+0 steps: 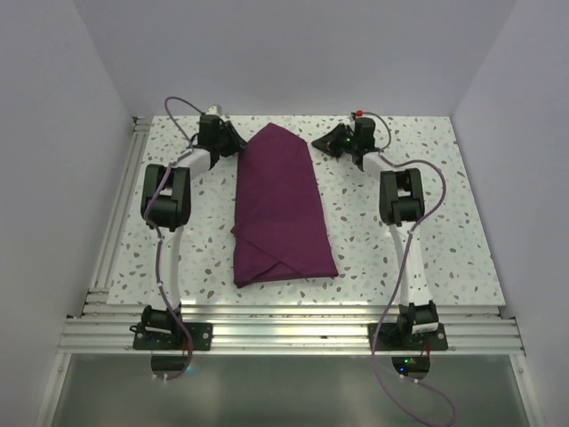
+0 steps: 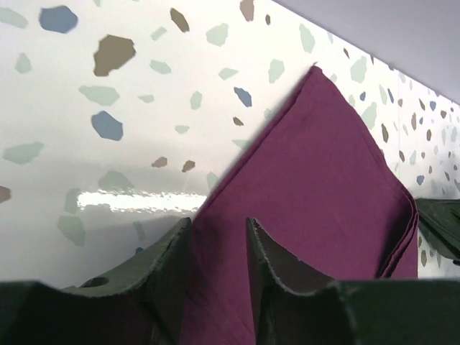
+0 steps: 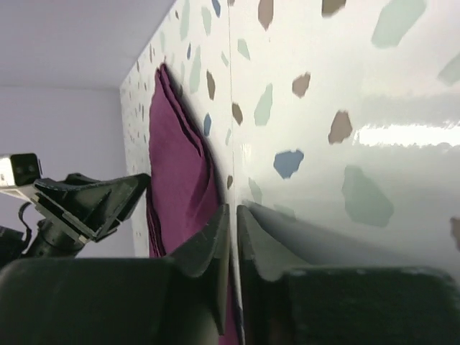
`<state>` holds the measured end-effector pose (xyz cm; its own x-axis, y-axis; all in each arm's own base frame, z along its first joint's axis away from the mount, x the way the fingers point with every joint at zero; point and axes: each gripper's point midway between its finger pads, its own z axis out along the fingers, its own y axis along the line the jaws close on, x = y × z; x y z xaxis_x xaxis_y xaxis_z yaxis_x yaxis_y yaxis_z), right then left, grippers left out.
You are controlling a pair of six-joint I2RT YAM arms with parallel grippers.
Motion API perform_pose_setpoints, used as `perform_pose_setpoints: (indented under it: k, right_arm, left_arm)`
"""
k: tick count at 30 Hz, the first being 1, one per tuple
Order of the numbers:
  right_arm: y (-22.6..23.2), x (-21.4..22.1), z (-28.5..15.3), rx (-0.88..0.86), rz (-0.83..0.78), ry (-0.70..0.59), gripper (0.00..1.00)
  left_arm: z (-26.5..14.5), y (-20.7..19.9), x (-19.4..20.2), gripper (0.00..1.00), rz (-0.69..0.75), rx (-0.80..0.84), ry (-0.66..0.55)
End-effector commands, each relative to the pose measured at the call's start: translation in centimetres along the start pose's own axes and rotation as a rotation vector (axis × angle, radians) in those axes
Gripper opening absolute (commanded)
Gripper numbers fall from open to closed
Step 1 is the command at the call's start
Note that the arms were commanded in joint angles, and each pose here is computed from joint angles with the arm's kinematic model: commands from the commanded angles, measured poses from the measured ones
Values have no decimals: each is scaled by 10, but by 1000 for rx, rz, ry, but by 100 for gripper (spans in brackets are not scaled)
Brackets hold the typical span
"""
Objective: Prepare the surgical pack
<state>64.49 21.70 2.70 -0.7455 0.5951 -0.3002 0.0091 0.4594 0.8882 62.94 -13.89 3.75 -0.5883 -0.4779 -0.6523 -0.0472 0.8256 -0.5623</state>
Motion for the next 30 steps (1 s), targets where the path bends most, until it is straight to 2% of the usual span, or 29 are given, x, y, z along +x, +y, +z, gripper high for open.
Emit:
perform_pose_setpoints:
  k: [1,2,3,6,8,13,23,28,29,30]
  right_arm:
    - [8,-19,3,-35,-39,-41,19]
    - [10,-20,2,-41,-58,-40,24]
    - [16,-22,-1,-41,-76,-43,36]
    - [20,-21,-4,-42,-121,-25,47]
    - [24,-18,-3,-56,-127,3,48]
    - [21,-1,4,-44,-144,55,48]
    - [24,24,15,-66,-118,102,43]
    - [18,26,19,-60,-97,100,34]
    - [15,27,20,-57,-93,98,27]
    - [16,26,20,-59,-93,95,24]
  left_arm:
    - [1,16,-12,41,27,-36,-8]
    - [0,16,-14,43,36,-39,-13]
    - [-3,18,-12,45,46,-47,-8]
    - [-12,19,-9,51,62,-53,2]
    - [-21,18,-8,54,70,-46,6]
    - [-24,16,6,57,70,-19,47]
    - [-23,9,30,53,20,63,105]
    - [-18,13,38,49,3,68,125]
    - [-17,12,38,45,-1,69,124]
    - [-15,14,41,44,-5,69,132]
